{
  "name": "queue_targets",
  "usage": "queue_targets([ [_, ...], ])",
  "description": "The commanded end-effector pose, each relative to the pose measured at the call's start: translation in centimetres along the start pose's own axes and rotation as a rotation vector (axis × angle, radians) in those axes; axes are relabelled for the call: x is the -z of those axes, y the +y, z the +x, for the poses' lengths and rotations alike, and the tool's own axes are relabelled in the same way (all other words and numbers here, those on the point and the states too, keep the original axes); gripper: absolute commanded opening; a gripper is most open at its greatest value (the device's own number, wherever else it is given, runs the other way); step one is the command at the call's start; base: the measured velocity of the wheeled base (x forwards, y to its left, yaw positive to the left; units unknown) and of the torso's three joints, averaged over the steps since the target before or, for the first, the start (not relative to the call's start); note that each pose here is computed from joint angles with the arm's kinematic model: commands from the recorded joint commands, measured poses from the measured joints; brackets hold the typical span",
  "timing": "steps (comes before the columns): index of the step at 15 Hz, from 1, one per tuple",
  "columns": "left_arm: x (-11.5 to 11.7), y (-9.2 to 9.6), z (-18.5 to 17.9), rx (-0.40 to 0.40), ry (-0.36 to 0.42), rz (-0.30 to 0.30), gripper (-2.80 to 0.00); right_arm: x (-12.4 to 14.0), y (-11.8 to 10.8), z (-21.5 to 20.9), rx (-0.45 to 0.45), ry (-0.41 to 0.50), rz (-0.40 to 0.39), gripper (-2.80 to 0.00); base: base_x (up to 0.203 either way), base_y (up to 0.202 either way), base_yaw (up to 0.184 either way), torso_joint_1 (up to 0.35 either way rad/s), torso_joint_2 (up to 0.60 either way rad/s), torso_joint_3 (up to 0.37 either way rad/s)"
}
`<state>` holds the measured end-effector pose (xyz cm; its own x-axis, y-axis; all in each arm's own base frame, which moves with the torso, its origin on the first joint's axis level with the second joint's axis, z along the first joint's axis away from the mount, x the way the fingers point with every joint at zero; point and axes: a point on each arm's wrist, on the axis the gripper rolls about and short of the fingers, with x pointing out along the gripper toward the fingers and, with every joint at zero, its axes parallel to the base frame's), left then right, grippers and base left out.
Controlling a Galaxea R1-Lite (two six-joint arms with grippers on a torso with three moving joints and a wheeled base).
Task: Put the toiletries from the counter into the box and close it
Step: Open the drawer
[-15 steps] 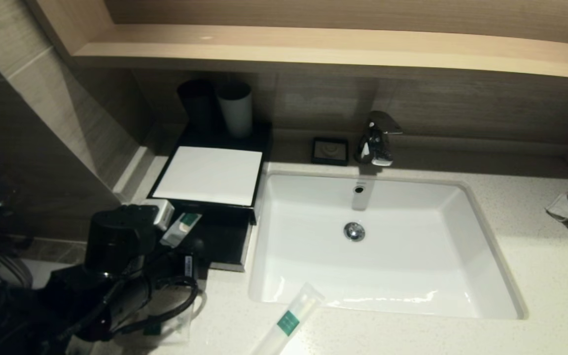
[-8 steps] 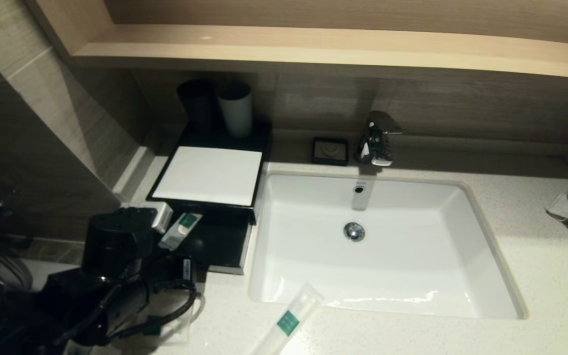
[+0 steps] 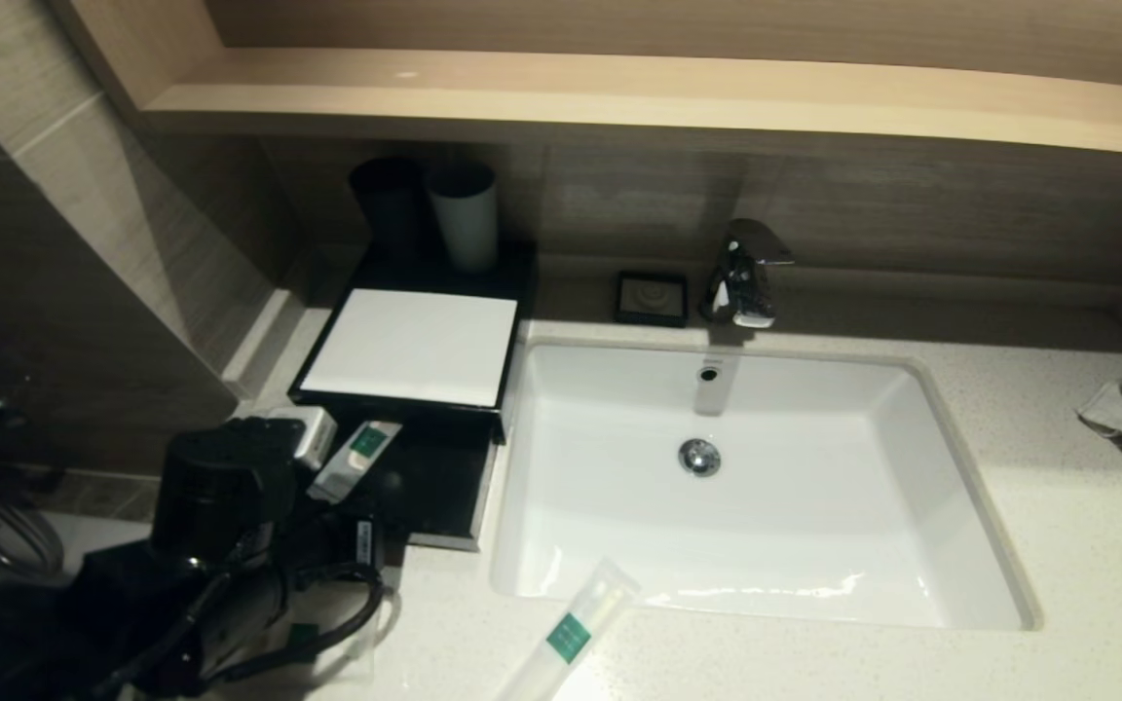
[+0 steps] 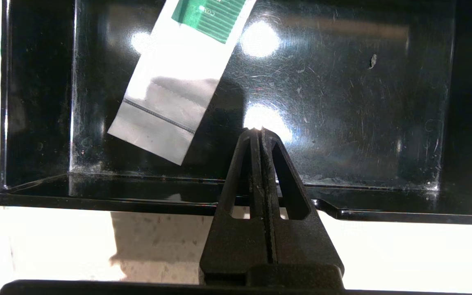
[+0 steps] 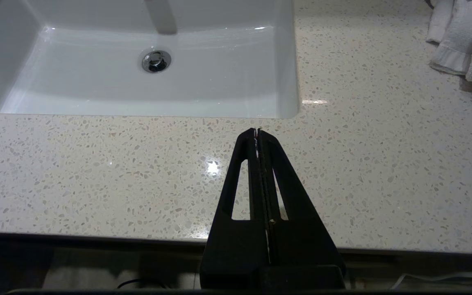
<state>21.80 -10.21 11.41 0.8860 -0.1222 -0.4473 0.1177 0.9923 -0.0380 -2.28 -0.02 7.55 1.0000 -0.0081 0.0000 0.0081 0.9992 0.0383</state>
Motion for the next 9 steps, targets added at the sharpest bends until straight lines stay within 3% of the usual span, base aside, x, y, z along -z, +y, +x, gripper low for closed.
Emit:
queue_targets([
  [1,0.12,-0.02,-0.23,0.002,-0.002,0.000,-2.80,0.00,0.00,0.00,0.000,0.000,0.000,-2.80,0.000,0.000,0.000,0.000,0.00,0.000],
  [9,0.62,-0.13,-0.67,0.012,0.009,0.010,-2.80,0.00,0.00,0.01,0.000,0.001,0.000,-2.80,0.000,0.000,0.000,0.000,0.00,0.000],
])
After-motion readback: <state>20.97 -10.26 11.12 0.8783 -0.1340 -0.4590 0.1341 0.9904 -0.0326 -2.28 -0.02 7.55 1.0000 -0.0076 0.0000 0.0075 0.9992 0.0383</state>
